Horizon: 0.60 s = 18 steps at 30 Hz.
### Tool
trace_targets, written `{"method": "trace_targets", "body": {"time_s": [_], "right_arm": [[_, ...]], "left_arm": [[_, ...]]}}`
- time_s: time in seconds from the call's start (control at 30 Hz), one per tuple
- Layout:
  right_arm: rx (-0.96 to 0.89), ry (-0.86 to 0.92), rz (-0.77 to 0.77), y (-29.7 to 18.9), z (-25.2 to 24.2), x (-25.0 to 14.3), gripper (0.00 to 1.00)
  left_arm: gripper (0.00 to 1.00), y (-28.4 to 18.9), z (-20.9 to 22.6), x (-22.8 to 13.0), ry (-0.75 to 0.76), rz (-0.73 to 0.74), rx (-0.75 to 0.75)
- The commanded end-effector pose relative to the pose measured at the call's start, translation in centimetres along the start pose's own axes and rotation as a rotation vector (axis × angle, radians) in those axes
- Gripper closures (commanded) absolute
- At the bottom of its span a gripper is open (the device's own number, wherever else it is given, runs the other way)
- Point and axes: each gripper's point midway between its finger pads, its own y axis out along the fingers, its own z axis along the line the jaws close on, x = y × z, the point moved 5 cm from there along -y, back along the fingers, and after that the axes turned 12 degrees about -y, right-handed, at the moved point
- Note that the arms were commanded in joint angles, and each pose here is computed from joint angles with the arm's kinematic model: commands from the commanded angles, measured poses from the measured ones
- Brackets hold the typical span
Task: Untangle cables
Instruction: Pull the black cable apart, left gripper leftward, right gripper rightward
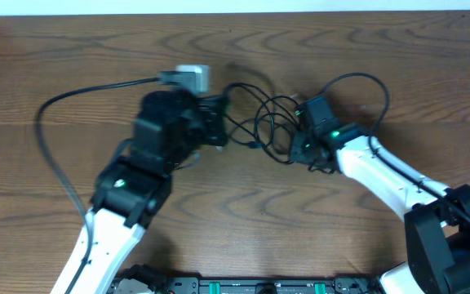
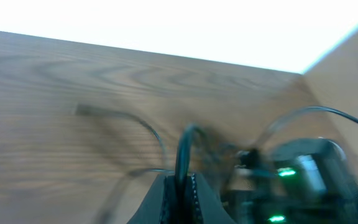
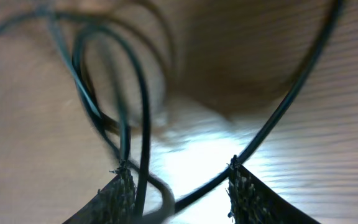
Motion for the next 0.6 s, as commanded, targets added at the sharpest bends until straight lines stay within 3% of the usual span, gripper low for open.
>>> {"method": "trace_targets", "body": {"time_s": [0.0, 0.23, 0.43, 0.57], "right_arm": [[-0.131, 0.059, -0.013, 0.0, -4.3, 0.8, 0.60], [-0.148, 0.146, -0.009, -0.5, -8.4, 2.0, 0.60], [0.023, 0.096, 0.011, -0.9, -8.2, 2.5, 0.63], [-0.034, -0.006, -0.043, -2.8, -9.8, 4.2, 0.78]], "left_arm": [[0.93, -3.0, 3.5, 3.7, -0.015, -0.210, 0.201], [0.93, -4.4, 8.1, 4.1, -0.077, -0.218, 0.393], [0.93, -4.3, 8.9, 4.1, -0.102, -0.214, 0.421], [0.92, -5.7, 11.0, 4.9, -0.094, -0.312, 0.609]]}}
